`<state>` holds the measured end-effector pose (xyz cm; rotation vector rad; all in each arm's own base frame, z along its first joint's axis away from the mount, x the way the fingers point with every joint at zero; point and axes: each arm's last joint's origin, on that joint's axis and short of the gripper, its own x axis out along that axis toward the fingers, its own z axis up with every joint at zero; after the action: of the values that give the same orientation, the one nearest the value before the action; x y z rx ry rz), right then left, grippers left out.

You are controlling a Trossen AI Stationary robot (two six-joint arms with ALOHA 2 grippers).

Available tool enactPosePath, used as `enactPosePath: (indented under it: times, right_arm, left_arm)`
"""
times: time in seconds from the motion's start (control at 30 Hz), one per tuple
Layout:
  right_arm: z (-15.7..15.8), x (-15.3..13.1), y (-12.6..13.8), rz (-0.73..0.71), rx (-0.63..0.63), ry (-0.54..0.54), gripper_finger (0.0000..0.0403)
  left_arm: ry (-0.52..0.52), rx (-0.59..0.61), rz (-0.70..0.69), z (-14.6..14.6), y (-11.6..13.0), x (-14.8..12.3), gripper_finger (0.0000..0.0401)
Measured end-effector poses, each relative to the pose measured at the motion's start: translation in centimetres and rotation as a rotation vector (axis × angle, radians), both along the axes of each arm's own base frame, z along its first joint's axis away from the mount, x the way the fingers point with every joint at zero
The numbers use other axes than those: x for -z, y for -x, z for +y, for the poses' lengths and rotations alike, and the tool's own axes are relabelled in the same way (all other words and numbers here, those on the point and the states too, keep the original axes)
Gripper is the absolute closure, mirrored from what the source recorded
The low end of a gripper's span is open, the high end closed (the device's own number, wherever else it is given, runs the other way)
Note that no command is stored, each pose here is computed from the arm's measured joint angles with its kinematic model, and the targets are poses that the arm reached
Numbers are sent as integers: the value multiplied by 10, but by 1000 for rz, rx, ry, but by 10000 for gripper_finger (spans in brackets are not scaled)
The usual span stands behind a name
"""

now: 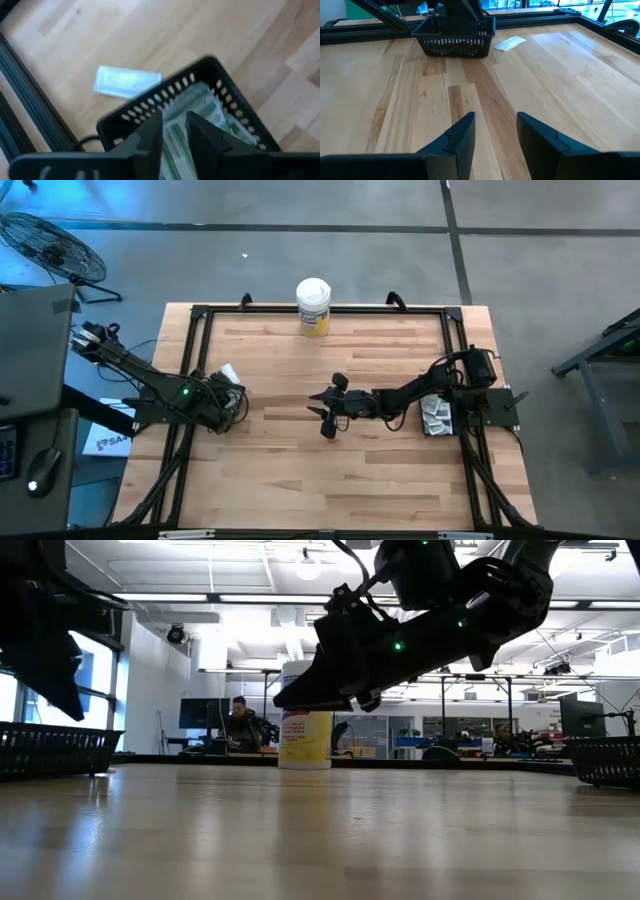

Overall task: Pick & Place First Aid Supplies
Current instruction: Put the bandage into the left black basket

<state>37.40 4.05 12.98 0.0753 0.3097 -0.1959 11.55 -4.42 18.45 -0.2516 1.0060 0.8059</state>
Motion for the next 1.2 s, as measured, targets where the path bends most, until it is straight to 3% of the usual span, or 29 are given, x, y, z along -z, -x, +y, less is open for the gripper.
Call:
enactPosePath:
  times: [0.17, 0.4, 0.57, 0.83, 1.0, 1.2]
  right_arm:
    - [3, 0, 3, 55, -35, 81, 265]
    - [15, -26, 12, 71, -55, 159, 265]
    - [22, -33, 26, 200, -18, 231, 265]
    - [40, -43, 49, 321, 9, 287, 265]
    - [50, -52, 55, 288, 47, 331, 265]
    - [49, -55, 57, 297, 173, 474, 265]
  left_arm:
    - [-37, 65, -10, -1, -4, -2, 300]
    - [-45, 140, -72, -7, -15, -23, 299]
    - [-66, 200, -189, -12, -28, -29, 299]
    - [-53, 288, -262, -18, -38, -34, 299]
    - [1, 301, -263, -20, -39, -33, 299]
    - [89, 334, -233, -22, -38, -32, 299]
